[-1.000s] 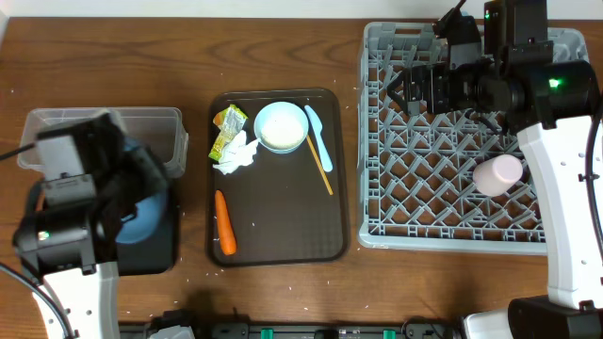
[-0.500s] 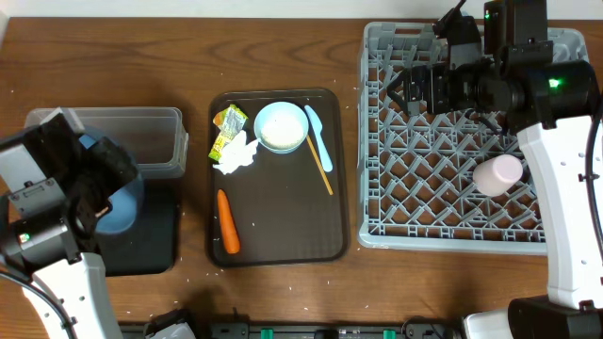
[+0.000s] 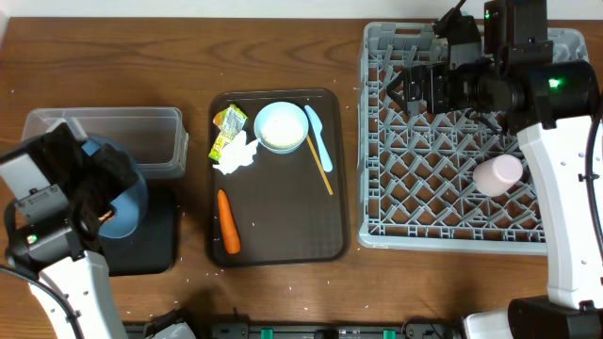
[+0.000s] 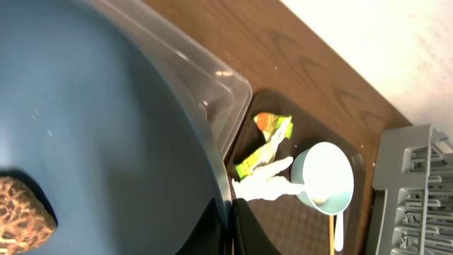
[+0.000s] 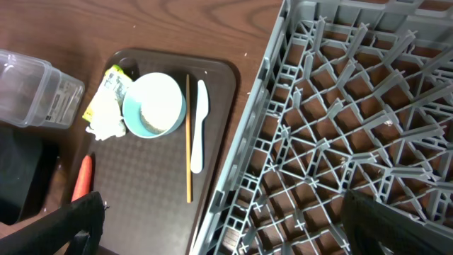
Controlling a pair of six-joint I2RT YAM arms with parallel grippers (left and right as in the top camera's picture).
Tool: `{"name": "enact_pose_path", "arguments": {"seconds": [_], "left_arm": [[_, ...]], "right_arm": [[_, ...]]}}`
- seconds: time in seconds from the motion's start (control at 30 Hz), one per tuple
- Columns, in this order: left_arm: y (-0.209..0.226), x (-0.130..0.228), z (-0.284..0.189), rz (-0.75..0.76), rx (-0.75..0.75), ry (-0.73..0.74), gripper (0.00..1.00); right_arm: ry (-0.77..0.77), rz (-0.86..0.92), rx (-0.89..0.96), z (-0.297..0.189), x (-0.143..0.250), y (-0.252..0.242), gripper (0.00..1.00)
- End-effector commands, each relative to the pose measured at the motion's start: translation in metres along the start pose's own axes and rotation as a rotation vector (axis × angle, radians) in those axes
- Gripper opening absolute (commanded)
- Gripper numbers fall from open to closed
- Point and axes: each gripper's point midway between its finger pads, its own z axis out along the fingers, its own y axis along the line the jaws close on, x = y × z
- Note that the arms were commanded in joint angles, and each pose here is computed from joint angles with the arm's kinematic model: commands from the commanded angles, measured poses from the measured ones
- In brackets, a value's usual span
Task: Sort waste into correct bins and load items into the dishwasher rack
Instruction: 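Tip the blue plate over the black tray to dump the food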
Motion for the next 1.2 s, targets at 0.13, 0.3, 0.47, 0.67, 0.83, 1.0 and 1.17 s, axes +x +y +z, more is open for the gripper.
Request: {"name": "enact_pose_path", "arguments": {"seconds": [0.13,0.3,0.47,0.67,0.83,1.0,1.17], "left_arm": [[-0.022,0.002,-0.005,0.062,0.165,-0.003,0.06],[-0.031,-0.018,-0.019,-0.006,0.255,-0.073,0.06],[-0.037,-0.029,-0.039,0.032,0.299,-0.155,0.06],[-0.041,-0.011,-0.038,0.025,0.368,-0.095,0.06],[-0.039,-0.019,-0.047,0.038,0.357,-0.153,0.06],[-0.058,-0.018,-0.062,-0.028,0.471,-0.142,0.06],[0.032,-0.006,-0.055,-0.339,-0.039,-0.212,0.06]], "right_arm": [[0.002,-0.008,0.001,0.001,0.001,0.001,0.99],[0.003,-0.008,0.001,0.001,0.001,0.001,0.99],[0.003,-0.008,0.001,0.001,0.001,0.001,0.99],[-0.008,-0.011,0.001,0.001,-0.002,0.001,0.99],[-0.004,-0.010,0.010,0.001,-0.001,-0.001,0.99],[-0.006,-0.009,0.042,0.000,-0.002,-0.006,0.99],[0.003,-0.007,0.043,0.000,0.001,-0.006,0.99]]}}
